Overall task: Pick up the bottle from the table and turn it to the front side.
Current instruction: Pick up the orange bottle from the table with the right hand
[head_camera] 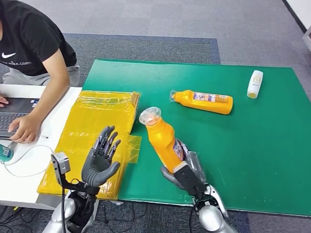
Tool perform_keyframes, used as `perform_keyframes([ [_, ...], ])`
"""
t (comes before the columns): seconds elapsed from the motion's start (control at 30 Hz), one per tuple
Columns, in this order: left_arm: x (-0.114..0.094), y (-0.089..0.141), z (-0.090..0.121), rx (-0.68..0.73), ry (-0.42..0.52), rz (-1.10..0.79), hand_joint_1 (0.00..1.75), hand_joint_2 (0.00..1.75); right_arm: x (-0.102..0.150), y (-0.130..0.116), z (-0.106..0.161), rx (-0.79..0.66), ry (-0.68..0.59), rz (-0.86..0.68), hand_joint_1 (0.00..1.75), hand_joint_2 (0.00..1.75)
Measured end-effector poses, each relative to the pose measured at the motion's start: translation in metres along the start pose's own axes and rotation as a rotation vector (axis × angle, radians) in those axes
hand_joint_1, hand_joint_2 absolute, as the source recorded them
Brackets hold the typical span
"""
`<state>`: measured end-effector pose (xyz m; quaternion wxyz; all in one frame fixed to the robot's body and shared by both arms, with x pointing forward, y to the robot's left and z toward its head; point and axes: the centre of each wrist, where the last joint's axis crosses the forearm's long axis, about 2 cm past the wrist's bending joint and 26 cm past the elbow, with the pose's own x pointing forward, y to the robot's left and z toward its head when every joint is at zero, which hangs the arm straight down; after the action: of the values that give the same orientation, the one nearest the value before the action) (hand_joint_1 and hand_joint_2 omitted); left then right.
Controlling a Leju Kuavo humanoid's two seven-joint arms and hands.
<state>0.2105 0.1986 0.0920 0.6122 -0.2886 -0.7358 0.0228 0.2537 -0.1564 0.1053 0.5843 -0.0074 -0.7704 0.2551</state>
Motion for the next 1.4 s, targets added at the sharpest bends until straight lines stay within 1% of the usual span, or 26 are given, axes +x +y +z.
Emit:
perform_keyframes([
  [0.1,0.002,-0.003,-0.007,-0.035,0.001,0.046,0.00,1.75,0.000,0.003,-0.001,0.010,-0.017,0.003,1.75,1.75],
  [0.27,0.005,-0.008,-0.020,-0.081,-0.009,0.044,0.00,1.75,0.000,0.006,-0.001,0.010,-0.026,0.005,1.75,1.75],
  [0.53,0.005,-0.014,-0.033,-0.139,0.027,-0.002,0.00,1.75,-0.001,0.012,0.005,0.004,-0.022,0.000,1.75,1.75],
  [0.73,0.004,-0.014,-0.041,-0.145,0.052,0.024,0.00,1.75,0.002,0.015,0.006,0.001,-0.076,-0.082,1.75,1.75],
  [0.87,0.003,-0.013,-0.044,-0.145,0.057,0.038,0.00,1.75,0.007,0.014,0.004,-0.003,-0.105,-0.104,1.75,1.75],
  [1.0,0.003,-0.012,-0.045,-0.146,0.058,0.039,0.00,1.75,0.008,0.014,0.004,-0.004,-0.108,-0.106,1.75,1.75],
  [1.13,0.005,-0.009,-0.057,-0.168,0.073,0.069,0.00,1.75,0.012,0.015,0.001,0.015,-0.111,-0.138,1.75,1.75],
  [1.23,0.004,-0.008,-0.061,-0.171,0.094,0.066,0.00,1.75,0.013,0.016,0.000,0.037,-0.107,-0.176,1.75,1.75],
  [1.4,0.003,-0.007,-0.065,-0.183,0.107,0.047,0.00,1.75,0.015,0.016,-0.002,0.047,-0.114,-0.186,1.75,1.75],
])
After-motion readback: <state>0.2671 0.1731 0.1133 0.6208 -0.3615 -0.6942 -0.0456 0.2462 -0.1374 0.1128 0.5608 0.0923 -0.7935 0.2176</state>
